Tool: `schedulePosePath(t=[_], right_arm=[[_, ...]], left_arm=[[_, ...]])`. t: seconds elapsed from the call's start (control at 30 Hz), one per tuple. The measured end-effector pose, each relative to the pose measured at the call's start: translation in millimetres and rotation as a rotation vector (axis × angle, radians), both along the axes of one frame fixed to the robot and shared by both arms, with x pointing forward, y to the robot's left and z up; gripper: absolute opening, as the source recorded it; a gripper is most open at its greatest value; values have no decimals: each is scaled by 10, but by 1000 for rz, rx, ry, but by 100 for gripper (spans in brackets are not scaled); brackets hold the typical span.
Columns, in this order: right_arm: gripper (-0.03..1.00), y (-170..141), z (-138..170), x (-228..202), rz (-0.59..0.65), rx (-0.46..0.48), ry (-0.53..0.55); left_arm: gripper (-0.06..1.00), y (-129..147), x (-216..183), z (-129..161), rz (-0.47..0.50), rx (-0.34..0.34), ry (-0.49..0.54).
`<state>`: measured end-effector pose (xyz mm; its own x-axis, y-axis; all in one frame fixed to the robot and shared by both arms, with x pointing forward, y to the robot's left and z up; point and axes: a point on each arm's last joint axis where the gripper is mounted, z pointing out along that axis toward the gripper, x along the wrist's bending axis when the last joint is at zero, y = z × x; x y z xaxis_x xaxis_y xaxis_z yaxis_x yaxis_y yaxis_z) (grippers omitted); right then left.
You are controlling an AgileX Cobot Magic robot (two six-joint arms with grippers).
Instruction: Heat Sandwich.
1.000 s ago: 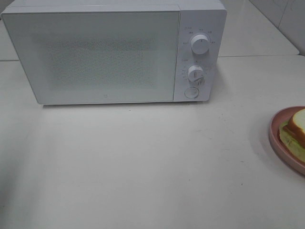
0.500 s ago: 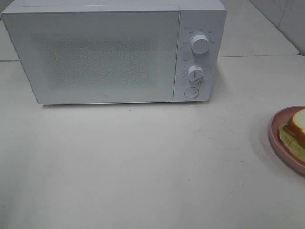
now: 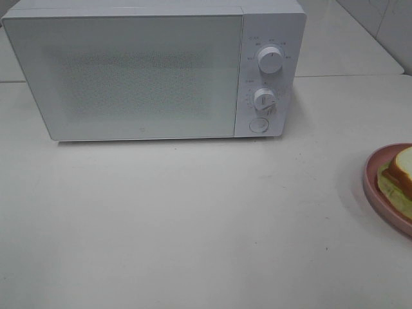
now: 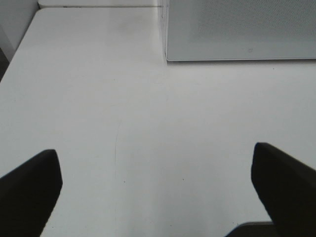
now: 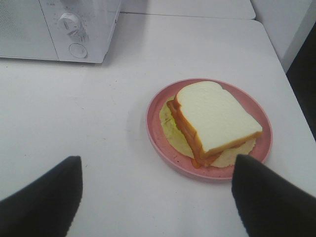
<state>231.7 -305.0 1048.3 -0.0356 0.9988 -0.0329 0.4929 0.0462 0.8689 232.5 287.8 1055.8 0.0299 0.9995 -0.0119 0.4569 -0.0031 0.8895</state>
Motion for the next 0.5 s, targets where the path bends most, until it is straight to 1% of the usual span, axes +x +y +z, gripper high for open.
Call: schedulePosePath(t=[0.37, 0.4, 0.47, 0.5], right_arm=[[76, 0, 0, 0, 0, 1, 0], [76, 0, 0, 0, 0, 1, 0], [76, 0, 0, 0, 0, 1, 0], [76, 0, 0, 0, 0, 1, 0]], left_arm=[[97, 8, -12, -2, 8, 9, -5], [97, 11, -12, -3, 11, 8, -4], [97, 37, -13, -5, 48, 0, -1], [97, 37, -13, -5, 48, 0, -1]])
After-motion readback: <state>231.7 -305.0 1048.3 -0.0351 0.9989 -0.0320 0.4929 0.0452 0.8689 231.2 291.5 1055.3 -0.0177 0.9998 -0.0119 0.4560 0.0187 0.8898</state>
